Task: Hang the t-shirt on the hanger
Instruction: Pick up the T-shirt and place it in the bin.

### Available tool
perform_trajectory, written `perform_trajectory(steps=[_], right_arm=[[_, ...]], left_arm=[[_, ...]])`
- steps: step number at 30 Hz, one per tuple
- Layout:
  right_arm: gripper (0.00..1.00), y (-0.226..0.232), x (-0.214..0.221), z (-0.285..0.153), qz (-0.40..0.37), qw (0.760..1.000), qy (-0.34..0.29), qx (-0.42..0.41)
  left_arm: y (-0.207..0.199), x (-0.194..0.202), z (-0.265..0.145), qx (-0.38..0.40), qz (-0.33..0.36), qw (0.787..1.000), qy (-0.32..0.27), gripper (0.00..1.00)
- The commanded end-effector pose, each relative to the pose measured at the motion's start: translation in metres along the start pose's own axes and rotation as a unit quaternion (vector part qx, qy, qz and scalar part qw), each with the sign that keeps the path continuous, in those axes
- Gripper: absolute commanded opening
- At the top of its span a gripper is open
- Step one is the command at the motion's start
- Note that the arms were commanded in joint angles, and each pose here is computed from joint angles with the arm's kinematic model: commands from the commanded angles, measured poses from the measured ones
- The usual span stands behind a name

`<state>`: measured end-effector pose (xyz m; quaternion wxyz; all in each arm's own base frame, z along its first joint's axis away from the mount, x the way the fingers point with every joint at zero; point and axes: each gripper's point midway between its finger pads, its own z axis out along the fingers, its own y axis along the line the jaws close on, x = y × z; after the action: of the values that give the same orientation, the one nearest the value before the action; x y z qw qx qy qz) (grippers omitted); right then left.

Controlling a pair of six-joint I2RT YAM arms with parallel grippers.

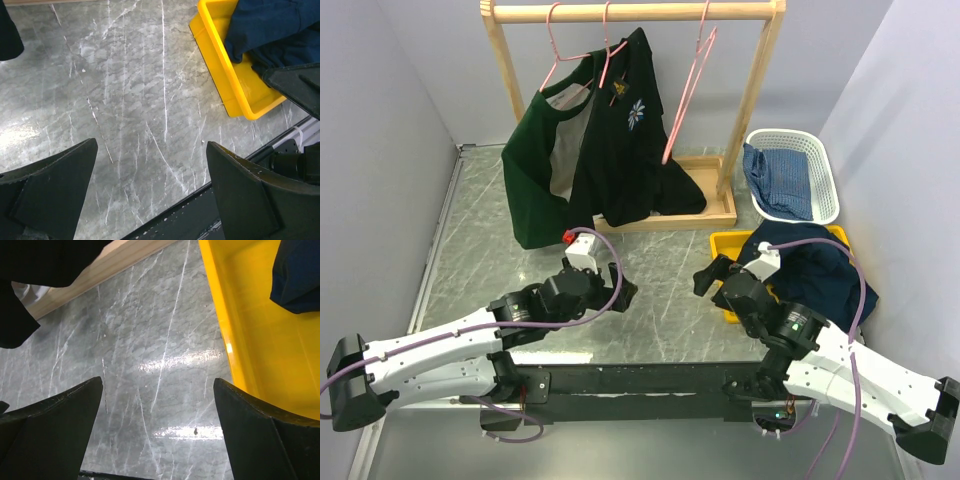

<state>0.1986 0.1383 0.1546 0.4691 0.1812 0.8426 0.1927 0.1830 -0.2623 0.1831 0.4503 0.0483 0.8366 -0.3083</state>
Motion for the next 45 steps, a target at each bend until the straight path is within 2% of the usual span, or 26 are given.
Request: perform_trajectory(steps=[1, 11, 19, 20, 24, 28, 30, 34, 38, 41, 43, 45], right_arm=[[1.00, 0.007, -0.020, -0.009, 0.020, 1.000, -0.023, 0.002], [1.00, 0.009, -0.025, -0.014, 0.041, 0.999, -0.022, 0.006], [1.00, -0.012, -0.032, -0.010, 0.062, 0.995, -0.023, 0.079], [1.00, -0.016, -0.030, -0.006, 0.050, 0.994, -0.007, 0.094], [1.00, -0.042, -0.050, 0.004, 0.066, 0.986, -0.010, 0.150], [1.00, -0.076, -0.083, 0.008, 0.114, 0.969, -0.056, 0.213], [1.00, -0.080, -0.094, 0.015, 0.127, 0.967, -0.060, 0.212], [1.00, -0.099, -0.133, 0.025, 0.164, 0.949, -0.111, 0.243], [1.00, -0.129, -0.144, 0.045, 0.191, 0.925, -0.130, 0.303], [1.00, -0.141, -0.146, 0.060, 0.190, 0.918, -0.149, 0.315], [0.93, -0.140, -0.153, 0.068, 0.186, 0.920, -0.160, 0.306], [0.49, -0.137, -0.158, 0.065, 0.183, 0.921, -0.158, 0.306]], left_arm=[[-0.021, -0.024, -0.009, 0.034, -0.010, 0.999, -0.024, 0.96], [-0.020, -0.028, -0.014, 0.024, -0.010, 0.999, -0.019, 0.96], [-0.028, -0.029, -0.017, 0.042, -0.010, 0.999, -0.015, 0.96], [-0.029, -0.029, -0.016, 0.043, -0.009, 0.999, -0.013, 0.96], [-0.033, -0.031, -0.015, 0.046, -0.001, 0.999, -0.010, 0.96], [-0.035, -0.034, -0.015, 0.047, 0.004, 0.999, -0.010, 0.96], [-0.038, -0.034, -0.013, 0.050, 0.006, 0.999, -0.009, 0.96], [-0.040, -0.033, -0.011, 0.052, 0.010, 0.999, -0.004, 0.96], [-0.038, -0.032, -0.009, 0.039, 0.015, 0.999, 0.003, 0.96], [-0.036, -0.034, -0.010, 0.034, 0.016, 0.999, 0.001, 0.96], [-0.034, -0.034, -0.012, 0.029, 0.014, 0.999, 0.001, 0.96], [-0.033, -0.035, -0.013, 0.026, 0.013, 1.000, 0.000, 0.96]])
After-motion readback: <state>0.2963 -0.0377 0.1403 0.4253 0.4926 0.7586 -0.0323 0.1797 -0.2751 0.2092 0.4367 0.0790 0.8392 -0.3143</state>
